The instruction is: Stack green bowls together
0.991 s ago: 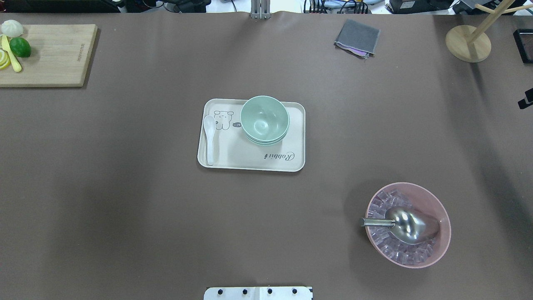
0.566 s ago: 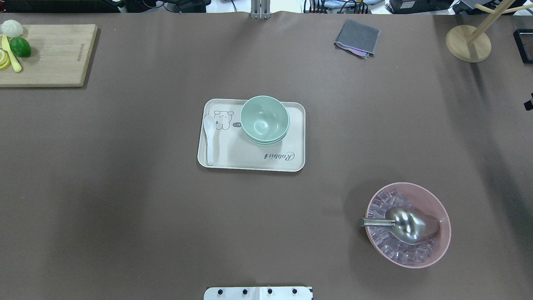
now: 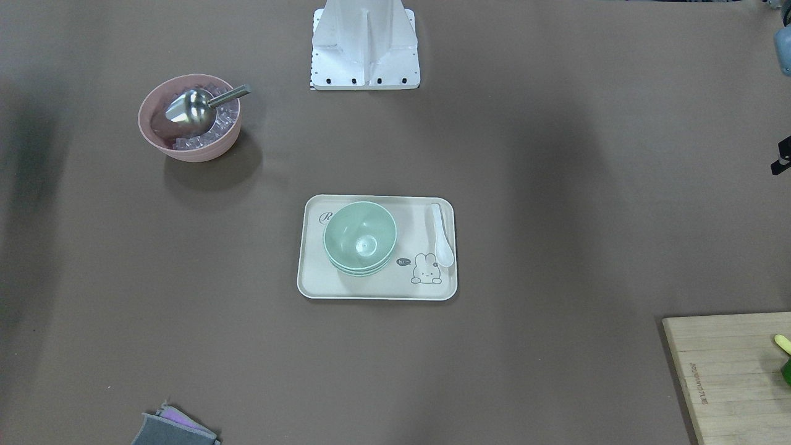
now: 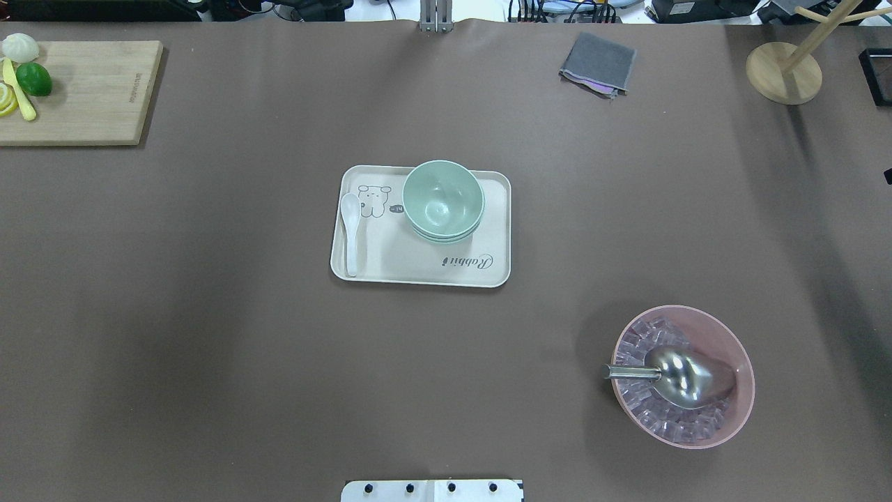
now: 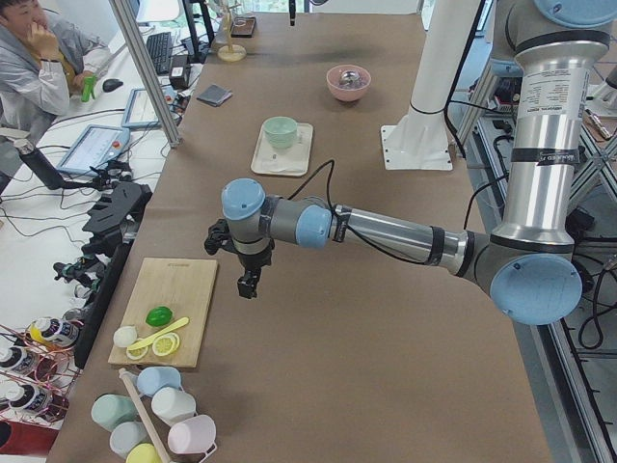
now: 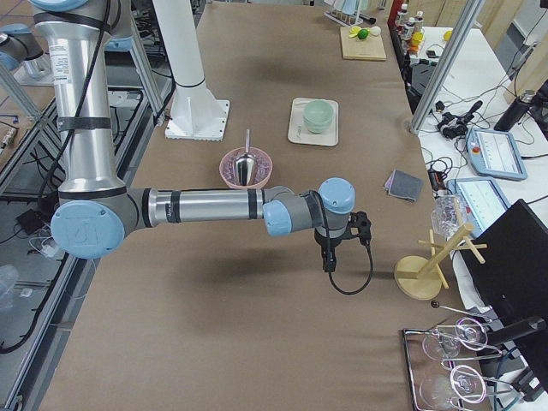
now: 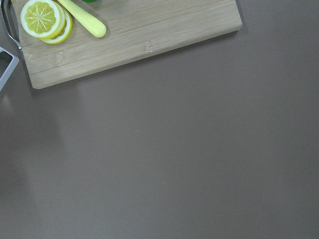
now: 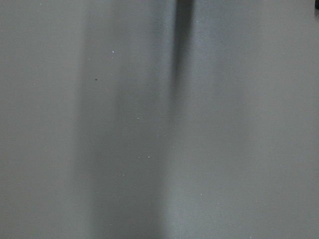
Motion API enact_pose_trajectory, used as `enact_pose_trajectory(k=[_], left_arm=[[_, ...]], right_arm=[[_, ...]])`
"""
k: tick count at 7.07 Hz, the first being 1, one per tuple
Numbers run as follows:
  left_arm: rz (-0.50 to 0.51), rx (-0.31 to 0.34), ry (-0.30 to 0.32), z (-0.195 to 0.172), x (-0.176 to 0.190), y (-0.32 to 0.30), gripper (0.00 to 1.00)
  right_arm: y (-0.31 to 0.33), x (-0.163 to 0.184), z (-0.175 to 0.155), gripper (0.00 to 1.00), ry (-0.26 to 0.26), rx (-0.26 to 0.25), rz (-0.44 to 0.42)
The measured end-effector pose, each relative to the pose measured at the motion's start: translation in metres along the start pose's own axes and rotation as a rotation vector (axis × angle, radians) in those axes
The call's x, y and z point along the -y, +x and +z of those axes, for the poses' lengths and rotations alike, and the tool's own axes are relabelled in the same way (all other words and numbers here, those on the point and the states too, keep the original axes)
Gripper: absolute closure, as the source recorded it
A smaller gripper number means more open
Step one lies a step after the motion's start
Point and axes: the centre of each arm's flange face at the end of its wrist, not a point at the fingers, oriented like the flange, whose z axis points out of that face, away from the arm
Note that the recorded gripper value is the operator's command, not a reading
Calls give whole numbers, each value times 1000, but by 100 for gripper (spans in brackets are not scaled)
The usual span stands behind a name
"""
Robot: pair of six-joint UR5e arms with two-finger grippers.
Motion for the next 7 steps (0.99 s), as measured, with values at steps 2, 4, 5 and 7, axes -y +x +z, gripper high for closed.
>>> enact_pose_trajectory(k=[2,4,5,7], left_arm=[[-7,-2,-4,2,-1,-2,2],[-8,-3,-4,2,-1,-2,2],[-4,-3,-1,1,0,-1,2],[3,-2,4,1,2,1,2]], right_arm=[[-3,3,-2,0,5,0,-4],[-5,5,-4,0,8,1,-1],[-6,5,-4,0,10,1,-1],[-6,5,-4,0,11,3,-1]])
